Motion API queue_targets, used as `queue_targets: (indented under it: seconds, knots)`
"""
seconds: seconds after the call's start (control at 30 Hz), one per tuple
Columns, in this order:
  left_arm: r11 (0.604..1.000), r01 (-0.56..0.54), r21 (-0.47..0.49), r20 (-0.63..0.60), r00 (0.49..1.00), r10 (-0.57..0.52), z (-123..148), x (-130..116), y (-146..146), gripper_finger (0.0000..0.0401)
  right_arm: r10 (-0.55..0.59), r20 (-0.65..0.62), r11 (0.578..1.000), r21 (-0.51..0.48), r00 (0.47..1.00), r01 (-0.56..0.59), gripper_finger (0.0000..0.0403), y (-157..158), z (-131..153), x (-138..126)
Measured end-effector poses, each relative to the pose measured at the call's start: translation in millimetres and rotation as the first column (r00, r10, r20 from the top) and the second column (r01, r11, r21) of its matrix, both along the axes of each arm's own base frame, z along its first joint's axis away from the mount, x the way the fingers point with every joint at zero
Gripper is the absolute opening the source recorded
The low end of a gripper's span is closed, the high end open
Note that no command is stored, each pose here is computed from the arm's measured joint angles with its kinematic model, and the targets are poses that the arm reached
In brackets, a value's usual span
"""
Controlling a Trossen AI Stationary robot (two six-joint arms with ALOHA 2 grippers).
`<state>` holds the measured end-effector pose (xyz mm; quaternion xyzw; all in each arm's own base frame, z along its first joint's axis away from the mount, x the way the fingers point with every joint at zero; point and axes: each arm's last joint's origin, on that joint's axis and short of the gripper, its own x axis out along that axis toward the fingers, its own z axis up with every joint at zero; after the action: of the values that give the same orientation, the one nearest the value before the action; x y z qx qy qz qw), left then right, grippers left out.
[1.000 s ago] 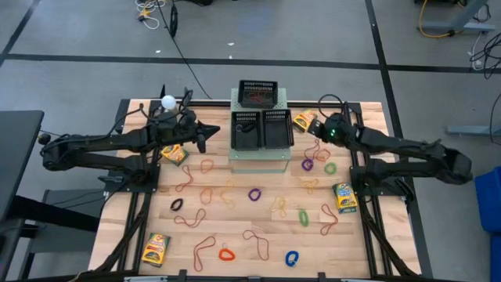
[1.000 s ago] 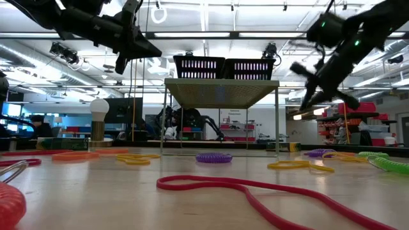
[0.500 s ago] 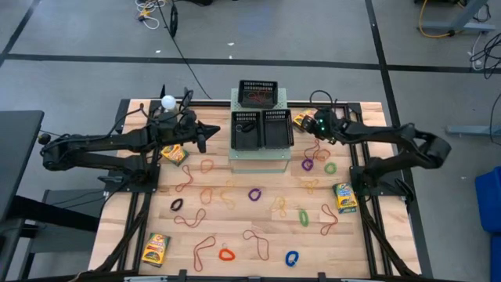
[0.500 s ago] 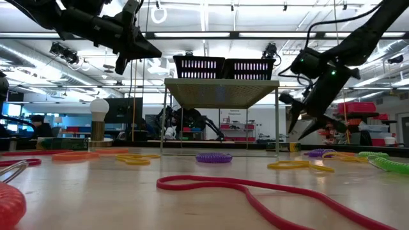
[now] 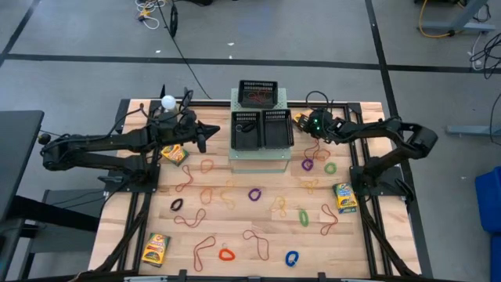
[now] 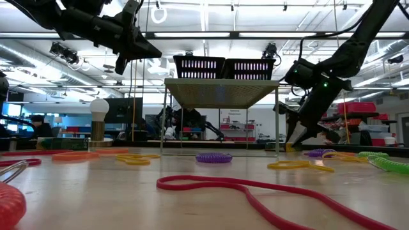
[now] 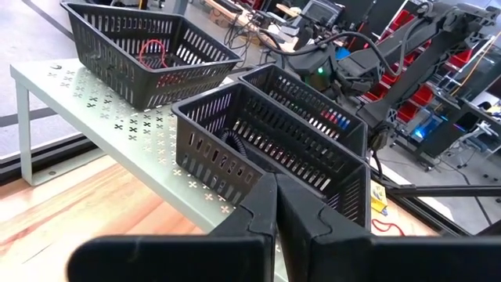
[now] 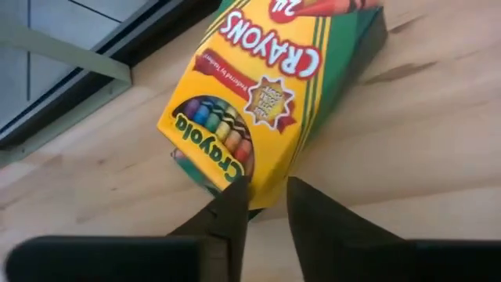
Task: Pick & Place Office Desk Supplies
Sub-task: Put the yellow crayon box into the bottom right black bin
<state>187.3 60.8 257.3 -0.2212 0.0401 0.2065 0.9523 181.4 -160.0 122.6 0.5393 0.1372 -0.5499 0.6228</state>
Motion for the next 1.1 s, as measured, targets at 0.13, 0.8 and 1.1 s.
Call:
queue_targets:
  seconds: [0.13, 0.8, 1.1]
  knots:
    - [1.000, 0.000, 0.000, 0.000, 1.000, 0.000, 0.0, 0.0, 0.0, 0.0008, 0.011, -0.033, 1.000, 0.021, 0.999, -0.010, 0.0044, 0.9, 4.0, -6.8]
    - [1.000, 0.000, -0.002, -0.015, 1.000, 0.000, -1.4, -0.2, -0.1, 0.0008, 0.036, -0.035, 0.999, -0.017, 0.999, -0.036, 0.0123, -10.0, 8.9, -16.6]
    - [1.000, 0.001, -0.001, -0.014, 1.000, -0.001, -1.3, -0.2, 0.0, 0.0008, 0.044, -0.043, 0.999, 0.006, 0.998, -0.044, 0.0061, -14.0, -3.0, -12.2]
